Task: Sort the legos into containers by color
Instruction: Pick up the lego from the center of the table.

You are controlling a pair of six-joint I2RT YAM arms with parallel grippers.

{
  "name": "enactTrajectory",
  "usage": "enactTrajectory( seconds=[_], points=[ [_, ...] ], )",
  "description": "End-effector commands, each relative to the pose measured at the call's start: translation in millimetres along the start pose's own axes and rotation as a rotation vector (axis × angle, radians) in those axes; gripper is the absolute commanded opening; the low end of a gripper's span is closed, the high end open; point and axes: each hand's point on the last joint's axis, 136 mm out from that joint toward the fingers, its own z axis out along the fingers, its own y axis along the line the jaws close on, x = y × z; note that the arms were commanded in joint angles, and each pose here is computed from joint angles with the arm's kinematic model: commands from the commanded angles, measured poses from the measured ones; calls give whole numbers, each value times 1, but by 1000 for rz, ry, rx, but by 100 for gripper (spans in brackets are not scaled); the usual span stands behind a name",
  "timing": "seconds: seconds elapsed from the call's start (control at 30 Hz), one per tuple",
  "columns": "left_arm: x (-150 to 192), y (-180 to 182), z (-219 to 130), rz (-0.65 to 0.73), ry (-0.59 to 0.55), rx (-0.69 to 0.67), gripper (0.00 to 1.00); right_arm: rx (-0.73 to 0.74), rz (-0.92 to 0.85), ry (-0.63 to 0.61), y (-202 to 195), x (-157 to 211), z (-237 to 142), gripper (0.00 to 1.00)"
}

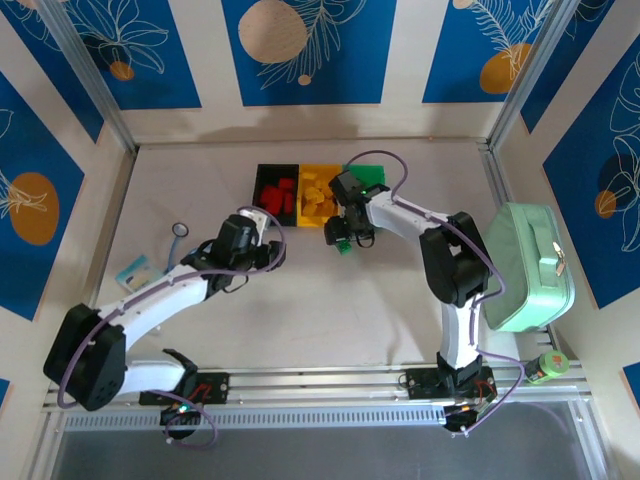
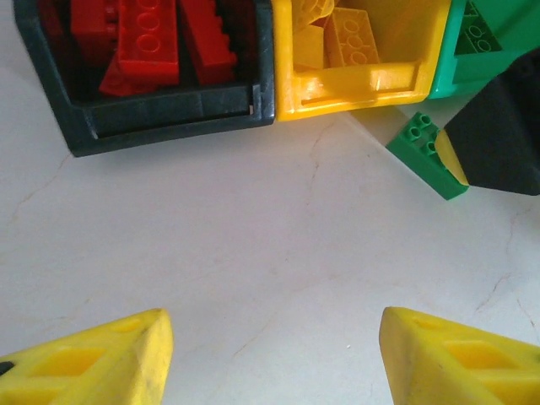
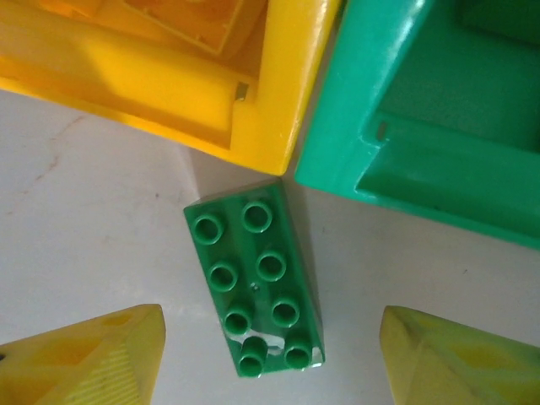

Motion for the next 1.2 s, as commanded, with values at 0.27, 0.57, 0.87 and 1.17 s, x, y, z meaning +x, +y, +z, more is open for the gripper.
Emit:
enactTrajectory(
  seconds=[0.27,0.57,0.87,1.17],
  points=[
    [1,11,-12,-9,-35,-48,65,80,-70,86,3,13,19,52],
    [3,13,-12,-14,-39,-53,65,118,-85,103,4,23,20,35],
    [-2,15,-14,-8,-57,-66,64,120,-101,0,13,31,-32,26],
    [-3,14,-14,-18,-68,-59,64,59,16,-121,-17,1,-85,26]
  ],
)
